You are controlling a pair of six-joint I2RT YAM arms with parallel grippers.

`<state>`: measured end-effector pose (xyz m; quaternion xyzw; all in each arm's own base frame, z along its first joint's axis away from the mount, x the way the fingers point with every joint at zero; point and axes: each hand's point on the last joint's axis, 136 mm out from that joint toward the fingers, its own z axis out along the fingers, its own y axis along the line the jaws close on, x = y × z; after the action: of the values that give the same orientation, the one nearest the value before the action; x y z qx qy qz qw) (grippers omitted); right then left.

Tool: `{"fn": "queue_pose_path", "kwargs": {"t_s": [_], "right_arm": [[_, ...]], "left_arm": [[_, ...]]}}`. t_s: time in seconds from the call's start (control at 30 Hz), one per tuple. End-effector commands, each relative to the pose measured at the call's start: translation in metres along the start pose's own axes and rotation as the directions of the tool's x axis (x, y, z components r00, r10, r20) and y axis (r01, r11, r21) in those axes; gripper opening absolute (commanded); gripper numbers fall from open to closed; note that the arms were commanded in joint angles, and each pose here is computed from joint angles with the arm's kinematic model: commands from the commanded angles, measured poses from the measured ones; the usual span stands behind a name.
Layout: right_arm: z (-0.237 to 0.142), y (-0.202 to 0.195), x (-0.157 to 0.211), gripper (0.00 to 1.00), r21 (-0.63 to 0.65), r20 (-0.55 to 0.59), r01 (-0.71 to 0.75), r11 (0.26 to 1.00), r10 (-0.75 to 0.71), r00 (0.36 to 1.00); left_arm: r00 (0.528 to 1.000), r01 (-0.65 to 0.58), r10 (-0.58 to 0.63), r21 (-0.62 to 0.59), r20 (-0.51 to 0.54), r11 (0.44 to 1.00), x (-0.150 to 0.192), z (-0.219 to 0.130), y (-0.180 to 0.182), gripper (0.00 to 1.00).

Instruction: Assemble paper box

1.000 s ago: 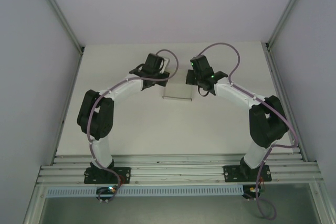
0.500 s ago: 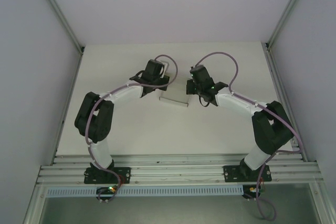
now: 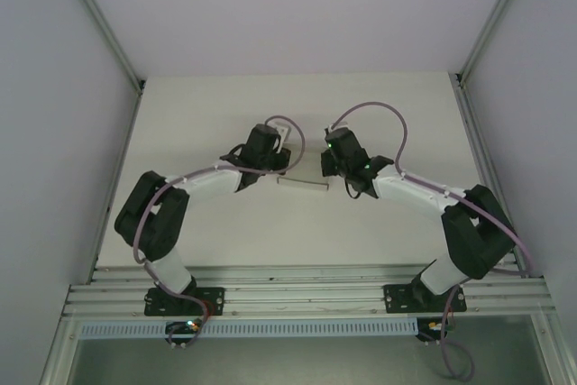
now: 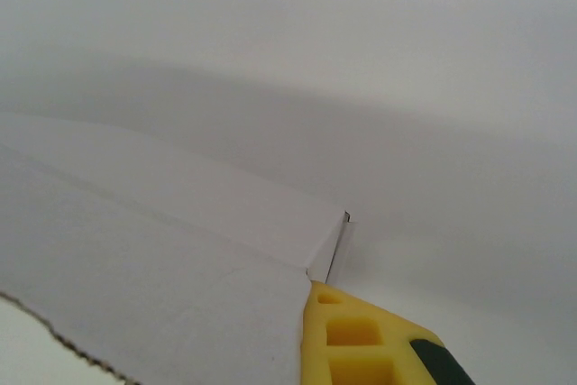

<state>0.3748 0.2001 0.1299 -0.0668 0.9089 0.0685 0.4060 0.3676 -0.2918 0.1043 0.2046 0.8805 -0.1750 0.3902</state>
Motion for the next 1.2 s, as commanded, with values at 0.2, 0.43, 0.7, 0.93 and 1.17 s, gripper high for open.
{"fn": "queue_pose_path", "kwargs": {"t_s": [0.2,0.43,0.7,0.93,1.17], "right_arm": [[-0.007,0.025,0.03,0.01,-0.054,0.036,0.044,0.998,-0.042,0.998],[-0.006,0.023,0.059,0.0,0.001,0.013,0.072,0.997,-0.072,0.997],[-0.004,0.015,0.084,0.0,0.043,-0.039,0.111,0.993,-0.109,0.993],[-0.006,0.017,0.089,0.0,0.05,-0.043,0.122,0.991,-0.12,0.992],[-0.005,0.019,0.099,0.01,0.045,-0.051,0.143,0.989,-0.141,0.989]], "left_arm": [[0.997,-0.075,0.069,0.213,0.037,0.974,0.021,-0.022,-0.056,0.29],[0.997,-0.069,0.063,0.176,0.039,0.982,0.034,-0.039,-0.05,0.43],[0.993,-0.116,0.117,0.172,-0.001,0.978,0.049,-0.068,-0.052,1.0],[0.995,-0.098,0.098,0.154,0.007,0.983,0.046,-0.106,-0.051,1.0],[0.985,0.175,-0.175,0.034,-0.002,0.984,0.012,-0.125,-0.01,1.0]]}}
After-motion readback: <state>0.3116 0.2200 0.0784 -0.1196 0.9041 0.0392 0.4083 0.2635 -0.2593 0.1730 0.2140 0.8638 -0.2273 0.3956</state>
